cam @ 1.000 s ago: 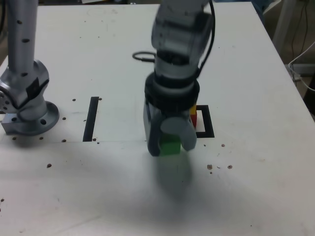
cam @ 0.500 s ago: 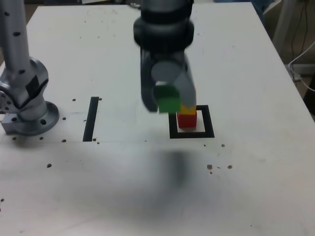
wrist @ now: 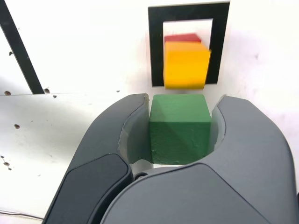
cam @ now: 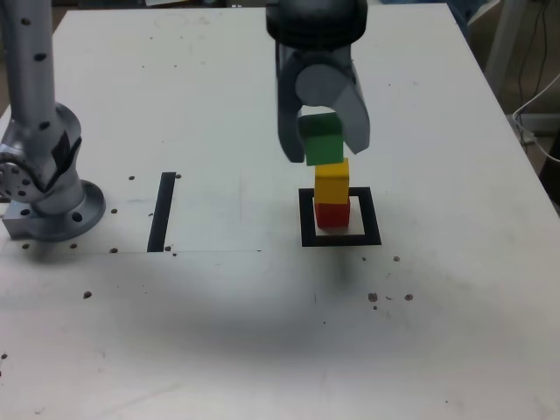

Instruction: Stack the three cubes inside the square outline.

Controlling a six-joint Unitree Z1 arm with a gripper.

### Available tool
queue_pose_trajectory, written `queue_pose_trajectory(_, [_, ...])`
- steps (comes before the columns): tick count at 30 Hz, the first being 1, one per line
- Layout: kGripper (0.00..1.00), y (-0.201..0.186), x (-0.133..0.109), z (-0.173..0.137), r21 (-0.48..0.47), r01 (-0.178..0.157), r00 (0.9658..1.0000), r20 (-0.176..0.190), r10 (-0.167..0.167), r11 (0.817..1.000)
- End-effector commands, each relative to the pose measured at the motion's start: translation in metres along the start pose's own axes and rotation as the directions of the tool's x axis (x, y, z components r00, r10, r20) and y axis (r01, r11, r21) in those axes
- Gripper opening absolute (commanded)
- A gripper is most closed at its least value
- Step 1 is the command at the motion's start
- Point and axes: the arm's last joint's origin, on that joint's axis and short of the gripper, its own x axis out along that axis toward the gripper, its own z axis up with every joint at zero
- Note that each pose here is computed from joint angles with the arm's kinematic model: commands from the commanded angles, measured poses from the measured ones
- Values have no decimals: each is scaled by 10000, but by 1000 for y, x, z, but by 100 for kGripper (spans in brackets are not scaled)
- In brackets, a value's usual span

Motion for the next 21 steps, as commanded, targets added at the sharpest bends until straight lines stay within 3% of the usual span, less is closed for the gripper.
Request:
queue_pose_trajectory(1, [9,5,6,7,-121,72,9997,-215,-75,9999])
queue_pose_trajectory(6, [13,17,17,15,-391,193,9977,-645,-218,9990])
queue_pose_trajectory(21, [17,22,22,22,-316,251,9964,-806,-276,9992])
